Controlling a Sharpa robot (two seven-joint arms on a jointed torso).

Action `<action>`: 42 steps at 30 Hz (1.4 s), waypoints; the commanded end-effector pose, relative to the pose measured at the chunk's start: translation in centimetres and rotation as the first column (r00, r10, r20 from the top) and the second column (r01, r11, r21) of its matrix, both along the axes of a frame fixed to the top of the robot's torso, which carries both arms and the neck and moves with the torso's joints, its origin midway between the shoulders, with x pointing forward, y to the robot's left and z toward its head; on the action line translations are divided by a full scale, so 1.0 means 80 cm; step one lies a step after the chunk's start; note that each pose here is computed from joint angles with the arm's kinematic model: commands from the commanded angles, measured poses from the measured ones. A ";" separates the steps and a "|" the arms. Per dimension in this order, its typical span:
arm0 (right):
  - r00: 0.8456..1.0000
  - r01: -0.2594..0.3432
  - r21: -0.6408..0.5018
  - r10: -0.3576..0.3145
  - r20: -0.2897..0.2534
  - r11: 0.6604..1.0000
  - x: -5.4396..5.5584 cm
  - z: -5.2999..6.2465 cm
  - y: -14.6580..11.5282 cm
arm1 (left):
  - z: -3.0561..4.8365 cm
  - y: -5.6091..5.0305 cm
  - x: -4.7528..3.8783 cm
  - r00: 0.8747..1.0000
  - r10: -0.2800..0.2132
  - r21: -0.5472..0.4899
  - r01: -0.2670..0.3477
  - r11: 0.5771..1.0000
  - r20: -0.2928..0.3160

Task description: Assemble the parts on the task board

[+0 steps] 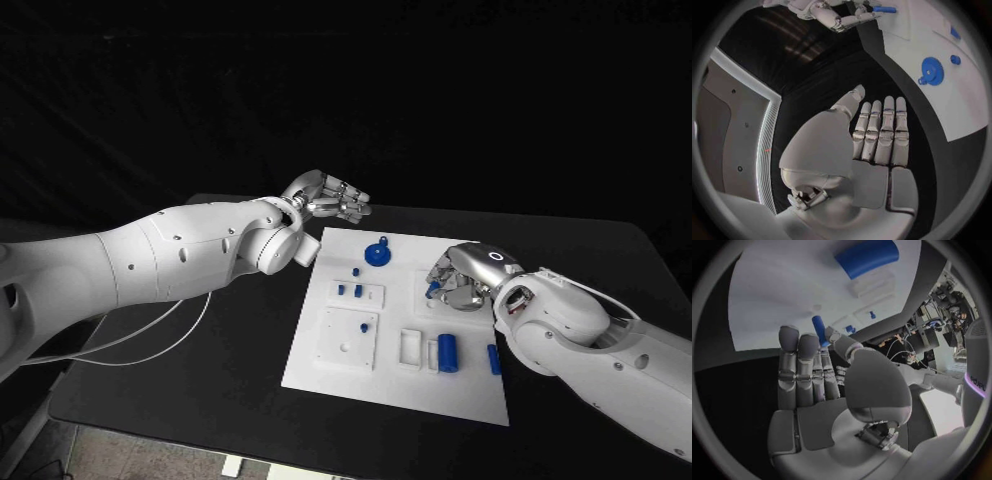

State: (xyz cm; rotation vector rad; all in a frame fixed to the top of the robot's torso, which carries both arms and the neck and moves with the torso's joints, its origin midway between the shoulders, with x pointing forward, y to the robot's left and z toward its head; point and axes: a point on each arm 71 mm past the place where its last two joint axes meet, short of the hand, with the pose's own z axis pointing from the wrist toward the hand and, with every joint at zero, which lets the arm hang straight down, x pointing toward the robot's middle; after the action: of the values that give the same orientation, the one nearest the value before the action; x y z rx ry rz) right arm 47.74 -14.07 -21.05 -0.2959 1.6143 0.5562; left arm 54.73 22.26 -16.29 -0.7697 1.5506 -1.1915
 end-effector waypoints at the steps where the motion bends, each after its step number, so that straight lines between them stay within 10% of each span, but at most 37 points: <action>1: 1.000 0.016 0.092 -0.017 0.005 0.996 -0.001 0.011 -0.001 | 0.0027 -0.002 0.001 1.000 -0.011 -0.009 0.011 1.000 0.003; 16: 0.993 -0.083 0.259 0.101 -0.057 0.962 -0.024 0.030 0.049 | 0.0023 -0.002 0.005 1.000 -0.002 -0.007 0.002 1.000 0.007; 42: 0.944 -0.316 0.085 0.322 -0.072 0.945 -0.080 -0.030 0.151 | 0.0016 -0.019 0.007 1.000 -0.026 -0.014 0.026 1.000 0.005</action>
State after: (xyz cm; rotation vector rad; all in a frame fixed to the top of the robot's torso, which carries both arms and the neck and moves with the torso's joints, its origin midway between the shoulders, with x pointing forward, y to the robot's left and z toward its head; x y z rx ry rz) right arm 41.46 -2.17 -23.30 -0.4127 1.6512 0.9216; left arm 55.27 21.02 -16.37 -0.7628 1.5536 -1.2005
